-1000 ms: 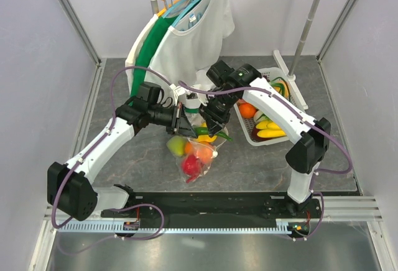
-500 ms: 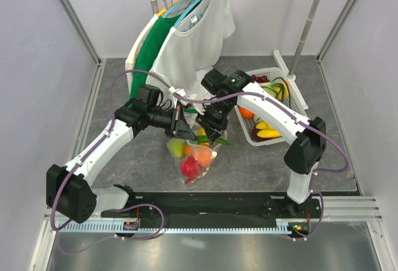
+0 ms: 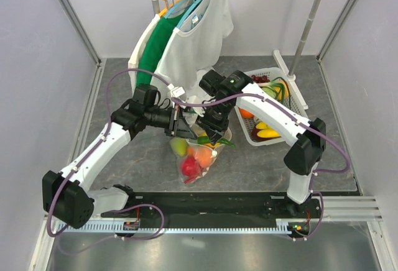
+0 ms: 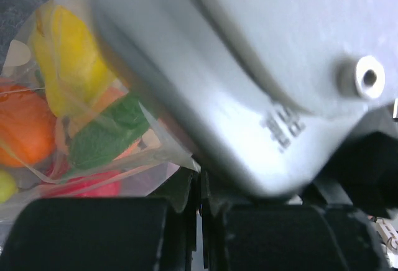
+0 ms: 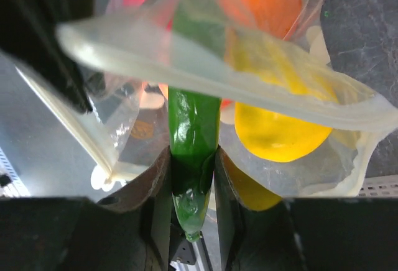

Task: Place the food in the zip-top bag and seal the zipper
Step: Place the fake vegetable in the zipper food storage bag, then adjust the zipper food storage bag at the center of the board, then zip the zipper food storage bag at the center of the board.

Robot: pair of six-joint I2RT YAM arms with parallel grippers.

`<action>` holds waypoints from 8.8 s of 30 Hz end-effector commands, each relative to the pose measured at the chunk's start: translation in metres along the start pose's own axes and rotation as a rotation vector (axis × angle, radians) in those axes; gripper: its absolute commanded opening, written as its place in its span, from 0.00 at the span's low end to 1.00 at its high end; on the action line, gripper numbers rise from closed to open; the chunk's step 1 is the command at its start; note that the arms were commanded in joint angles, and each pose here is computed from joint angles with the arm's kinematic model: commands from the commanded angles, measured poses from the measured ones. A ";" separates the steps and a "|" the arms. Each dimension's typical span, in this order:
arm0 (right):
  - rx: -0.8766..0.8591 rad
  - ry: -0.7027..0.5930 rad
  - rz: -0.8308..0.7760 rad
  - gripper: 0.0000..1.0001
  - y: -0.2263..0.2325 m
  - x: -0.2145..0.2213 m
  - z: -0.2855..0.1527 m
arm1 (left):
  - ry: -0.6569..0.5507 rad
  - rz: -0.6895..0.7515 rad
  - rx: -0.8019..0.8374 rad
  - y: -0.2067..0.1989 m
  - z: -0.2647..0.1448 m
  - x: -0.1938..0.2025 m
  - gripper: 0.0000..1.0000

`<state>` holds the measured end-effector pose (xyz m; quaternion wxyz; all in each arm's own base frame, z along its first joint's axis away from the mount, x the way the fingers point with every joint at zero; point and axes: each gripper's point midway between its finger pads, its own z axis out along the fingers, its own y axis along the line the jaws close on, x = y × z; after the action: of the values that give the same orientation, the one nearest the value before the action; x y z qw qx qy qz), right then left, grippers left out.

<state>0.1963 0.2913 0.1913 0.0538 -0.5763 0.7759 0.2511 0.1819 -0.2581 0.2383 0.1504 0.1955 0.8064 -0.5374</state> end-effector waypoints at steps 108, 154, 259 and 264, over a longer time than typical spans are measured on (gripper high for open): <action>0.131 -0.747 0.101 0.86 -0.049 -0.006 -0.152 | 0.104 1.222 -0.104 -0.016 0.019 0.051 0.02; 0.110 -1.029 -0.012 0.35 0.011 -0.012 -0.039 | -0.100 0.904 -0.243 -0.001 0.009 0.014 0.02; 0.483 -0.931 -0.371 0.00 0.025 0.041 -0.065 | 0.045 1.142 -0.248 0.017 -0.023 0.014 0.02; 0.504 -0.918 -0.361 0.00 0.025 0.047 -0.068 | 0.054 1.103 -0.366 0.035 -0.053 0.022 0.02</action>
<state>0.1668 0.2356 0.2345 0.5504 -0.5084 0.5923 0.2962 0.1743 -0.2322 0.2352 0.4313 0.5798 0.6284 -0.2880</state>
